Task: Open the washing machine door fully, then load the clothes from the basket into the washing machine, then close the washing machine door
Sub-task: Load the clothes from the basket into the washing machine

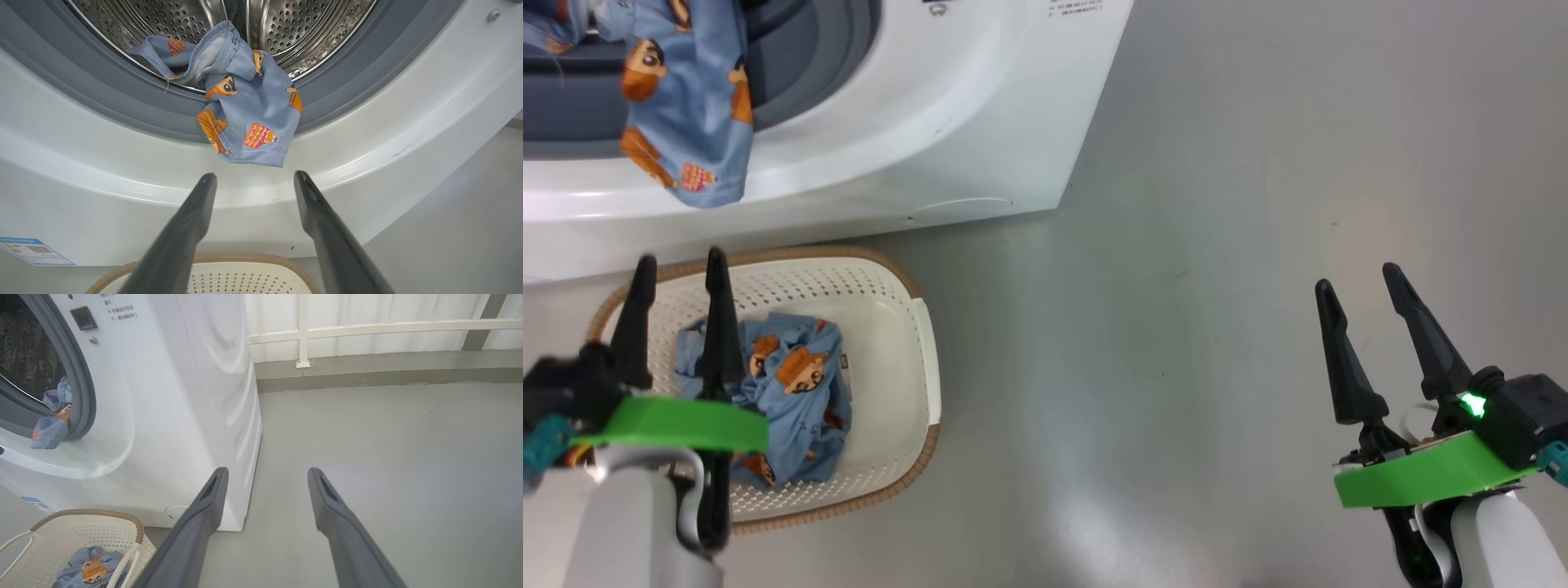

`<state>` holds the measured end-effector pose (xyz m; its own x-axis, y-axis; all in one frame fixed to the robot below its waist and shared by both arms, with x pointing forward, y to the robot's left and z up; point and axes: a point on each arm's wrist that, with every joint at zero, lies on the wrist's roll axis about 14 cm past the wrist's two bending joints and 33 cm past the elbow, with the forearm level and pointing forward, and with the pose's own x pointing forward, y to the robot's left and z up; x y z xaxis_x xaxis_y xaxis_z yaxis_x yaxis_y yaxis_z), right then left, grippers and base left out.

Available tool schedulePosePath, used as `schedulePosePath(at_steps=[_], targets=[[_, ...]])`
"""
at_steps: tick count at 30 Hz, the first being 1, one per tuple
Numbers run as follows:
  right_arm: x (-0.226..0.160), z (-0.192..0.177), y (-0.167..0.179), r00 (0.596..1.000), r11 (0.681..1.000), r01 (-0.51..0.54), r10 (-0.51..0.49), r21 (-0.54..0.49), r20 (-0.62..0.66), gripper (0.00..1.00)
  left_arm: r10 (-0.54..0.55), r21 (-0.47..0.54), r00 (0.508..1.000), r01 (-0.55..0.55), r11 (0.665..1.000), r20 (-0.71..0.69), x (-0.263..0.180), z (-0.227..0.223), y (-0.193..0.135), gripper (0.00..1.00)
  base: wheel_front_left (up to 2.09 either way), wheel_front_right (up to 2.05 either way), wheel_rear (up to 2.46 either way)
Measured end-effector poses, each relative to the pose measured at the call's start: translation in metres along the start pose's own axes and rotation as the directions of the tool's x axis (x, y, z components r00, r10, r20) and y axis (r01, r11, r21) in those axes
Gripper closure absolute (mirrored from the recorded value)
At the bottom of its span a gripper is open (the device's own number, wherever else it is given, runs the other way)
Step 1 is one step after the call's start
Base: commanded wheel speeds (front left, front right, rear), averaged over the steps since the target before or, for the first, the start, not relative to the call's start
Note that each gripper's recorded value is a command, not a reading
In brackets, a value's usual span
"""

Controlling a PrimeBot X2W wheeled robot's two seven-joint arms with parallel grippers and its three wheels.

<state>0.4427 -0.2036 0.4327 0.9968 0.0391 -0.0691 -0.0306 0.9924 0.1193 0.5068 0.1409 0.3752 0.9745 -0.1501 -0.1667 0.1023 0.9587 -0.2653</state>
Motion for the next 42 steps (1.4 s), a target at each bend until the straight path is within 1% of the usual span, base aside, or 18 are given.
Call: schedulePosePath(at_steps=[11, 21, 23, 24, 31, 35, 39, 42], targets=[[0.010, -0.003, -0.003, 1.000, 1.000, 0.005, -0.005, -0.004, 0.001, 0.00, -0.049, 0.019, 0.998, 0.049, 0.999, -0.038, 0.042, -0.009, -0.009, 0.00, 0.00, 0.00, 0.00], [0.008, -0.005, -0.007, 1.000, 1.000, 0.021, -0.021, -0.007, -0.005, 0.00, -0.048, 0.035, 0.996, 0.050, 0.998, -0.073, 0.067, -0.014, -0.007, 0.00, 0.00, 0.00, 0.00], [0.008, -0.005, -0.008, 1.000, 1.000, 0.023, -0.023, -0.008, -0.005, 0.00, -0.047, 0.035, 0.996, 0.049, 0.998, -0.077, 0.069, -0.015, -0.007, 0.62, 0.00, 0.00, 0.00], [0.008, -0.005, -0.008, 1.000, 1.000, 0.023, -0.023, -0.007, -0.006, 0.00, -0.047, 0.036, 0.996, 0.049, 0.998, -0.074, 0.071, -0.014, -0.007, 1.00, 0.00, 0.00, 0.00], [0.008, -0.005, -0.008, 1.000, 1.000, 0.027, -0.027, -0.004, -0.004, 0.00, -0.060, 0.045, 0.998, 0.061, 0.997, -0.016, 0.080, 0.005, -0.011, 1.00, 0.00, 0.00, 0.00], [0.007, -0.004, -0.007, 1.000, 1.000, 0.030, -0.030, 0.002, 0.000, 0.00, -0.051, 0.045, 0.999, 0.050, 0.998, 0.019, 0.084, 0.018, -0.008, 1.00, 0.00, 0.00, 0.00], [0.006, -0.002, -0.004, 1.000, 1.000, 0.023, -0.023, 0.005, 0.002, 0.00, -0.043, 0.042, 0.997, 0.040, 0.998, 0.057, 0.095, 0.035, -0.003, 1.00, 0.00, 0.00, 0.00], [0.007, 0.004, -0.005, 1.000, 1.000, 0.023, -0.023, 0.000, 0.017, 0.00, -0.047, 0.053, 0.994, 0.042, 0.998, 0.099, 0.115, 0.059, -0.004, 1.00, 0.00, 0.00, 0.00]])
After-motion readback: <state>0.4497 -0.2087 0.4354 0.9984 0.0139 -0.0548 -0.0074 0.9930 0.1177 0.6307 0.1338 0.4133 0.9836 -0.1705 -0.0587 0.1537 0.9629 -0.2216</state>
